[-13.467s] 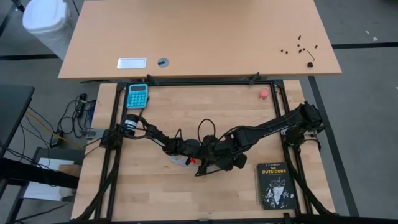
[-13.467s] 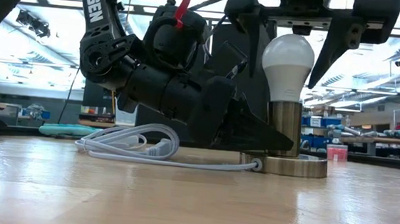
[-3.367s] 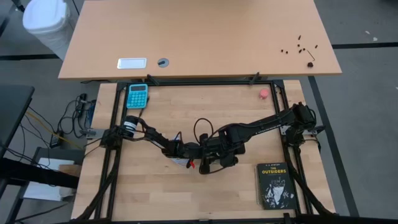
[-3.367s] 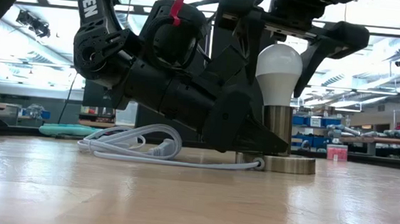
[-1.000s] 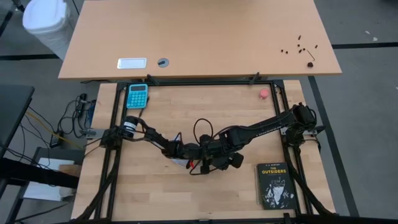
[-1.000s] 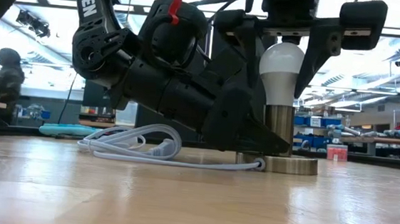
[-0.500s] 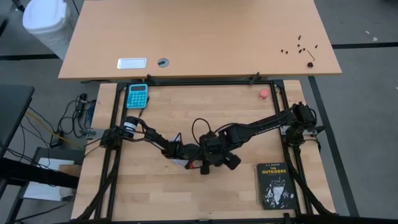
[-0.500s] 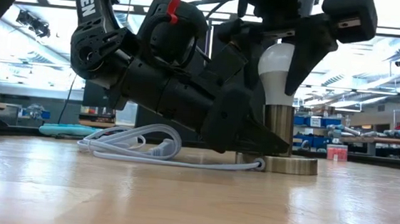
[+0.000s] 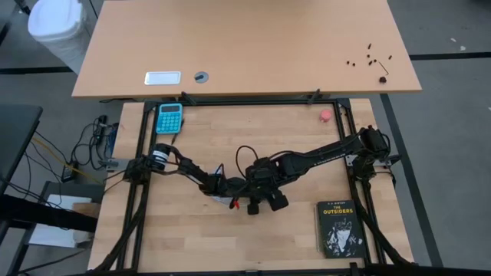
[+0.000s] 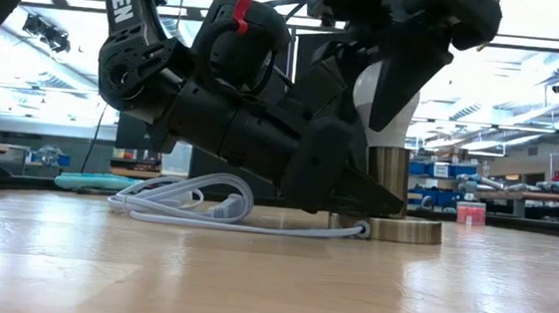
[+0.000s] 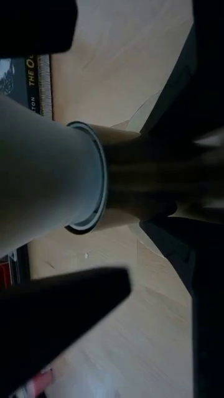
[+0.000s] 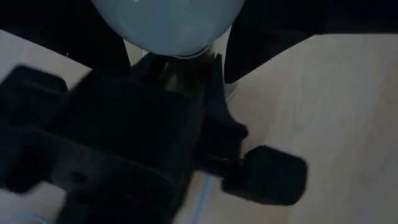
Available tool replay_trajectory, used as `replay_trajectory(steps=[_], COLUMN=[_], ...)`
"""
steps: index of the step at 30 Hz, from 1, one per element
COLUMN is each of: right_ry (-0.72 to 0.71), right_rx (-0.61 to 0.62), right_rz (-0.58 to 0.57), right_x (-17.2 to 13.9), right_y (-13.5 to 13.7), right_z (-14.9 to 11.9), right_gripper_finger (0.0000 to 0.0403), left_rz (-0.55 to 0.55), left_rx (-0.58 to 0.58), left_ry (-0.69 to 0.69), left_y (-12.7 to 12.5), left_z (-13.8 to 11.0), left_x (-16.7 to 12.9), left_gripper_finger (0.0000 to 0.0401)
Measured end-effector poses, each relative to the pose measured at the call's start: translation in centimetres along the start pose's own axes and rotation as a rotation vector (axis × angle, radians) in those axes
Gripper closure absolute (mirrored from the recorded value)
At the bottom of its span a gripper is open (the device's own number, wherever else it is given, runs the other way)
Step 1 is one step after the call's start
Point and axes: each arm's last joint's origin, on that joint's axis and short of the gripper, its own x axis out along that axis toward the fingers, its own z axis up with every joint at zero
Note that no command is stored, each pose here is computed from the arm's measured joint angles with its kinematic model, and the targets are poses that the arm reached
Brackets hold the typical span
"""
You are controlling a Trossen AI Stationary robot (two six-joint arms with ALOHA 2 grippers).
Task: Screw lightbulb
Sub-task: Insert the lightbulb into the lamp
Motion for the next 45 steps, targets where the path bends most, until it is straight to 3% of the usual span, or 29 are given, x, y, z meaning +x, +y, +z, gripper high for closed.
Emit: replay_trajectory(steps=[30, 45], right_ry=[0.036, 0.056], right_rx=[1.027, 1.399], right_rz=[-0.046, -0.048], right_x=[0.0, 0.0], right_y=[-1.1, -1.0], right_z=[-0.6, -0.8], right_gripper_finger=[0.0137, 0.0138], left_rz=[-0.005, 0.015], left_rx=[-0.048, -0.059], left_ry=[-0.008, -0.008], left_y=[0.0, 0.0], left_z=[0.1, 0.1], left_x=[0.0, 0.0], left_gripper_finger=[0.0201, 0.0201])
